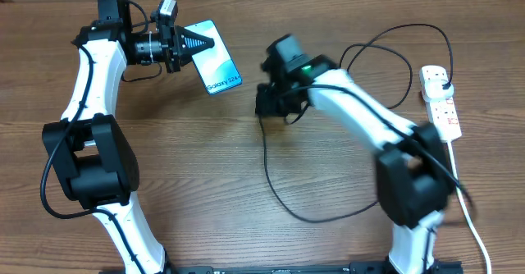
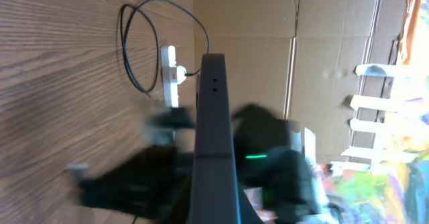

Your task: Plug charger to phone and switch on socket

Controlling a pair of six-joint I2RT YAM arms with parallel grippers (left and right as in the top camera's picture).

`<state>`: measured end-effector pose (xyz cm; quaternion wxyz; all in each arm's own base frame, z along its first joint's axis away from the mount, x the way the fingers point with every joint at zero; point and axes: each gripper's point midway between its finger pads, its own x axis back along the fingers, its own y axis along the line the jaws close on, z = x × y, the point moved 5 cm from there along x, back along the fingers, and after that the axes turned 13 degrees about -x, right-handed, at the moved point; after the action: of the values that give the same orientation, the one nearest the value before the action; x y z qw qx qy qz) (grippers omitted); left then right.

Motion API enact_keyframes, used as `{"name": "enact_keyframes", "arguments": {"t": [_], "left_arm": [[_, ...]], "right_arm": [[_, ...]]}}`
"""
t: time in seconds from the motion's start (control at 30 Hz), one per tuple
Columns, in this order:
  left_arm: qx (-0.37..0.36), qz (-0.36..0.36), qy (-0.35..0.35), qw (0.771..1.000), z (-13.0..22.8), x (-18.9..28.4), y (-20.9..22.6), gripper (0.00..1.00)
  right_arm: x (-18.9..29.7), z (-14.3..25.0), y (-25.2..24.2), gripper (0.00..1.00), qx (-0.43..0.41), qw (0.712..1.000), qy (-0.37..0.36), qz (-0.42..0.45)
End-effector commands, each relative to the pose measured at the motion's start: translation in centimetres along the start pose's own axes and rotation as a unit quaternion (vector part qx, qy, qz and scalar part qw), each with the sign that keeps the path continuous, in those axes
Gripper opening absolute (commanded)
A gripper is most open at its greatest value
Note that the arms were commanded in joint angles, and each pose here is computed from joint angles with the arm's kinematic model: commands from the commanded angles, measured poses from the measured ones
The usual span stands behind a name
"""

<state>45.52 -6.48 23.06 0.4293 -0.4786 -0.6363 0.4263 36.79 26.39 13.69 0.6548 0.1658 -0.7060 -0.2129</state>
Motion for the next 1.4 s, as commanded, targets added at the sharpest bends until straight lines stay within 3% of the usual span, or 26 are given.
{"name": "enact_keyframes", "arguments": {"t": [0.0, 0.33, 0.67, 0.9, 1.13, 1.37], "left_arm": [[-0.051, 0.052, 0.004, 0.997, -0.1, -0.1, -2.2, 0.04], [-0.098, 0.086, 0.015, 0.991, 1.1, -1.2, -3.2, 0.04], [-0.102, 0.104, 0.062, 0.987, 3.2, -5.2, -4.2, 0.04], [-0.099, 0.107, 0.071, 0.987, 3.5, -6.0, -4.4, 0.04], [-0.048, 0.103, 0.077, 0.991, 2.8, -6.1, -4.4, 0.04], [-0.026, 0.101, 0.081, 0.991, 1.3, -6.3, -4.7, 0.04]], "right_arm": [[8.4, 0.3, 2.5, 0.04, 0.078, 0.992, -0.034, -0.091], [16.1, 4.1, 1.2, 0.04, 0.147, 0.949, 0.015, -0.279], [14.5, 7.8, -0.6, 0.04, 0.139, 0.905, 0.077, -0.395], [14.4, 7.6, 0.2, 0.04, 0.128, 0.9, 0.086, -0.408], [14.1, 7.4, 1.5, 0.04, 0.125, 0.898, 0.092, -0.411], [12.8, 7.6, 2.0, 0.04, 0.109, 0.916, 0.096, -0.374]]}}
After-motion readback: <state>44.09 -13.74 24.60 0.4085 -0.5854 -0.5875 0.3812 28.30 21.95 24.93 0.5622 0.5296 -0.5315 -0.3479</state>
